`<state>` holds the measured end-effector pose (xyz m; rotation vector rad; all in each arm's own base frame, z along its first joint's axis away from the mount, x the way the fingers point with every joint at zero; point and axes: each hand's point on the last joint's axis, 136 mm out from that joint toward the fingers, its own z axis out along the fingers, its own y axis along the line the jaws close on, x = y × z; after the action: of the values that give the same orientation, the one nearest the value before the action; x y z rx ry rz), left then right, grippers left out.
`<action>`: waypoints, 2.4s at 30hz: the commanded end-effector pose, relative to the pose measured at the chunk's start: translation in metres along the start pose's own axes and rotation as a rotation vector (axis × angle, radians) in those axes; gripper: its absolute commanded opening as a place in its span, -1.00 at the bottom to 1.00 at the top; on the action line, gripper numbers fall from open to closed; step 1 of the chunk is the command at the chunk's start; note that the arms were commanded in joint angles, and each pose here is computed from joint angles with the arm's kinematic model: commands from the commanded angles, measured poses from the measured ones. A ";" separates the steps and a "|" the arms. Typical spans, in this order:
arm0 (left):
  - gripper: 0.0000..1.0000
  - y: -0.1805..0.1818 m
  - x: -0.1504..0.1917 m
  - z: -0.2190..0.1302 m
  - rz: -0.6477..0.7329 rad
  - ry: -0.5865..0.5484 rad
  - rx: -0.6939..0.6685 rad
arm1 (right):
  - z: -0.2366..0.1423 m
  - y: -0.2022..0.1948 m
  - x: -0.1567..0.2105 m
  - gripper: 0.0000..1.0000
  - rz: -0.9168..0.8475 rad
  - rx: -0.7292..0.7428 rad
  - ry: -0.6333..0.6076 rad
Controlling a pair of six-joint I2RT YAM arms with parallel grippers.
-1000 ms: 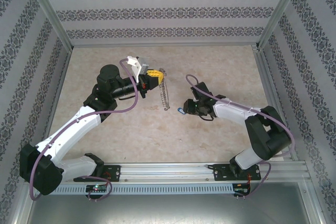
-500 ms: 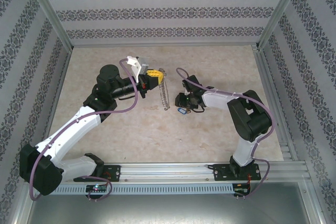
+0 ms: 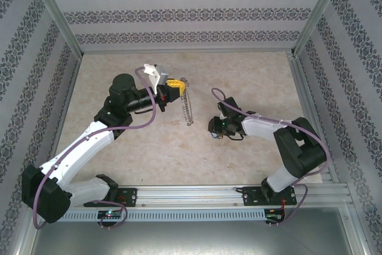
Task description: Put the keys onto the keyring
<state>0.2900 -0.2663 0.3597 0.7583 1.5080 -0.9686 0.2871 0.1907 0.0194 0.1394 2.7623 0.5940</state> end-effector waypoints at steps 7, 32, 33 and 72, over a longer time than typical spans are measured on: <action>-1.00 -0.009 -0.020 -0.003 0.051 -0.076 0.018 | -0.017 -0.012 0.024 -0.25 0.048 0.008 0.014; -1.00 -0.009 -0.021 -0.005 0.056 -0.080 0.006 | 0.021 -0.006 0.031 -0.70 -0.137 0.257 0.062; -1.00 -0.008 -0.020 -0.006 0.054 -0.079 0.004 | 0.021 -0.005 0.028 -0.71 -0.138 0.260 0.055; -1.00 -0.011 -0.022 -0.008 0.056 -0.083 0.005 | -0.022 0.009 0.007 -0.24 0.016 0.044 -0.046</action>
<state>0.2886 -0.2616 0.3620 0.7381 1.4979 -0.9482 0.2736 0.1876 0.0368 0.1383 2.7536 0.4698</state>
